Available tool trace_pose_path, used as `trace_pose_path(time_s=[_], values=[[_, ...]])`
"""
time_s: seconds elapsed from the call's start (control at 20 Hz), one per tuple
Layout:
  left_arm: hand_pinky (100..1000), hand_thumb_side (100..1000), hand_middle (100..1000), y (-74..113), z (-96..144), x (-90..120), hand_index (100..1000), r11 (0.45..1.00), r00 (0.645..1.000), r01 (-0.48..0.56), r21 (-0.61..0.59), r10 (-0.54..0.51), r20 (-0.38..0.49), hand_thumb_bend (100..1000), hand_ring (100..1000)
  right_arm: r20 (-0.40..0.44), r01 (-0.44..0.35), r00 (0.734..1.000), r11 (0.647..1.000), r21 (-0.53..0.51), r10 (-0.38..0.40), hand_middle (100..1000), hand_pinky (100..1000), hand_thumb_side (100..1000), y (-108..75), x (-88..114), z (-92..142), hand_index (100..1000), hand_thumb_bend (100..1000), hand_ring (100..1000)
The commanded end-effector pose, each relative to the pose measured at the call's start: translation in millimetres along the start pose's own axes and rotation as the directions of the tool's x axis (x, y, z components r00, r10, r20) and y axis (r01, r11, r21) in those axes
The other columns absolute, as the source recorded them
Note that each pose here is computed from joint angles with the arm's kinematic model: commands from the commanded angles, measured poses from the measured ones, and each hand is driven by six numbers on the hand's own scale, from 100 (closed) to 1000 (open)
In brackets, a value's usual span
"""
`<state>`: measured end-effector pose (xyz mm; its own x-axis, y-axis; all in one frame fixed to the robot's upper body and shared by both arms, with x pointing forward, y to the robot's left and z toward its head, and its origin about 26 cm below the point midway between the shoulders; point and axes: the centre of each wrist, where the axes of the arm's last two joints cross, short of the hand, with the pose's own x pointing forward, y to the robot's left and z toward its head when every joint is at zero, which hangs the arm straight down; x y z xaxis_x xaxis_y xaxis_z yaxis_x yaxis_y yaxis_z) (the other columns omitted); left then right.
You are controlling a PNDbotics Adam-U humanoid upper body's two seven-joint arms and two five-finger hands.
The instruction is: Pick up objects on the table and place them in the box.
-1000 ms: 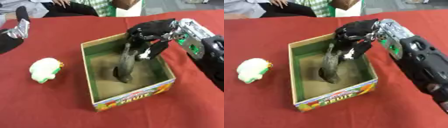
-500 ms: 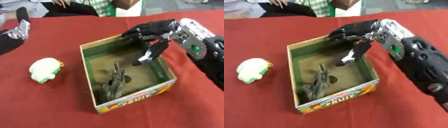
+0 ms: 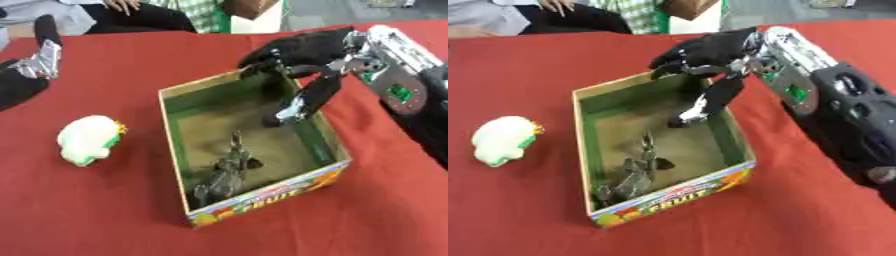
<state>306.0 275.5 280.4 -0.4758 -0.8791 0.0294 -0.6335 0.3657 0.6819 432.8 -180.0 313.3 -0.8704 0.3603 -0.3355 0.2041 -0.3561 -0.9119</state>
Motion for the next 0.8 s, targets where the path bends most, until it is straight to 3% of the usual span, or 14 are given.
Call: trace_pose_path(time_s=[0.05, 0.3, 0.45, 0.55, 0.65, 0.8], values=[[581, 545, 730, 7.1, -3, 1, 836, 1.0, 1.0, 0.015, 0.014, -0.015, 0.014, 100, 714, 0.229, -0.243, 0.954, 0.943, 0.228, 0.191, 1000, 1000, 1000, -19.6, -3, 19, 981, 441, 1000], [580, 543, 731, 7.6, -3, 1, 836, 1.0, 1.0, 0.018, 0.015, -0.018, 0.015, 100, 715, 0.207, -0.196, 0.965, 0.968, 0.154, 0.163, 1000, 1000, 1000, -29.4, 0, 33, 980, 391, 1000], [580, 541, 731, 9.0, -4, 1, 837, 1.0, 1.0, 0.023, 0.018, -0.023, 0.019, 100, 715, 0.186, -0.163, 0.971, 0.984, 0.07, 0.147, 1000, 1000, 1000, -43.3, 3, 50, 974, 305, 1000], [580, 540, 731, 10.2, -5, 1, 837, 0.999, 0.999, 0.029, 0.017, -0.029, 0.024, 100, 715, 0.162, -0.125, 0.979, 0.992, -0.01, 0.125, 1000, 1000, 1000, -52.4, 6, 66, 971, 252, 1000], [580, 537, 732, 11.4, -5, 0, 839, 0.999, 0.999, 0.036, 0.013, -0.036, 0.03, 100, 717, 0.143, -0.091, 0.985, 0.993, -0.076, 0.101, 992, 1000, 1000, -58.6, 9, 77, 965, 127, 1000], [581, 541, 738, 17.8, -7, -3, 847, 0.998, 0.997, 0.06, -0.032, -0.058, 0.055, 100, 722, 0.062, -0.006, 0.998, 0.959, -0.282, 0.025, 905, 938, 1000, -64.4, 14, 108, 923, 100, 1000]])
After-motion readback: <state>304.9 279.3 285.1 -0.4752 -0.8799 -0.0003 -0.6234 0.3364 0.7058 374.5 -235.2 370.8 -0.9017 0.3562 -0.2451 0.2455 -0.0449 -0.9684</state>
